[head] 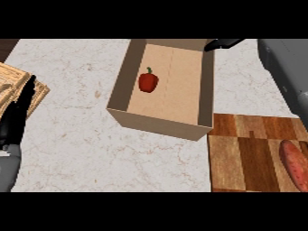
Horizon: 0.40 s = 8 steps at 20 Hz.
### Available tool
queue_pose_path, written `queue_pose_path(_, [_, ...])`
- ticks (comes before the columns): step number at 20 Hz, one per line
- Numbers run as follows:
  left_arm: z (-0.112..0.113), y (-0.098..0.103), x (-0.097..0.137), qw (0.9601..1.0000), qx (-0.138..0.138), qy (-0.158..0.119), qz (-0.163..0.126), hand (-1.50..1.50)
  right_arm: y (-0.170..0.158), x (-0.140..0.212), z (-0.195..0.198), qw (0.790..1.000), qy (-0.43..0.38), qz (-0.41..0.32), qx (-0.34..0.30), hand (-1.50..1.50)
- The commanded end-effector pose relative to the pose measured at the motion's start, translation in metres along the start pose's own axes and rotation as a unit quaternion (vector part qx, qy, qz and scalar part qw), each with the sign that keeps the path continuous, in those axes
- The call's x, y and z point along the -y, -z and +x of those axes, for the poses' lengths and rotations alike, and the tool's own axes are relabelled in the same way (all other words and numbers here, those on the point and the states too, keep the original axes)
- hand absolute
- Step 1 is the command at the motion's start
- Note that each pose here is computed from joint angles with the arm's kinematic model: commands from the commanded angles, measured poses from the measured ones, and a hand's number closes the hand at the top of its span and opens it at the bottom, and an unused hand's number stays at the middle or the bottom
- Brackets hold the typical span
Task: Pick the bell pepper from the cutting board and place it in the cardboard box
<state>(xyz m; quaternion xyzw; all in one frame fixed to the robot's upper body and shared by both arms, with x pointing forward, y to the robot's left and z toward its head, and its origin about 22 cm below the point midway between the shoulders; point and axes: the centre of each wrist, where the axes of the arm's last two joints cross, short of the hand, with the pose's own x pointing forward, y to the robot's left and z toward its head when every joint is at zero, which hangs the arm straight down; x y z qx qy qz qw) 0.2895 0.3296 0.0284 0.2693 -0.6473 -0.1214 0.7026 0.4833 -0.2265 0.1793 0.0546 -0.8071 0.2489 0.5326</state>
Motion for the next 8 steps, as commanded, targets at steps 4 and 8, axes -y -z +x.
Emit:
queue_pose_path(4, [-0.002, -0.002, -0.003, 1.0, 0.003, 0.003, -0.004, 0.0, -0.042, 0.073, 0.006, 1.0, -0.023, -0.008, 0.006, -1.5])
queue_pose_path(8, [0.004, 0.001, -0.001, 0.9999, 0.013, 0.0, -0.01, 0.0, -0.064, 0.092, -0.001, 0.998, -0.045, 0.026, -0.018, -1.5])
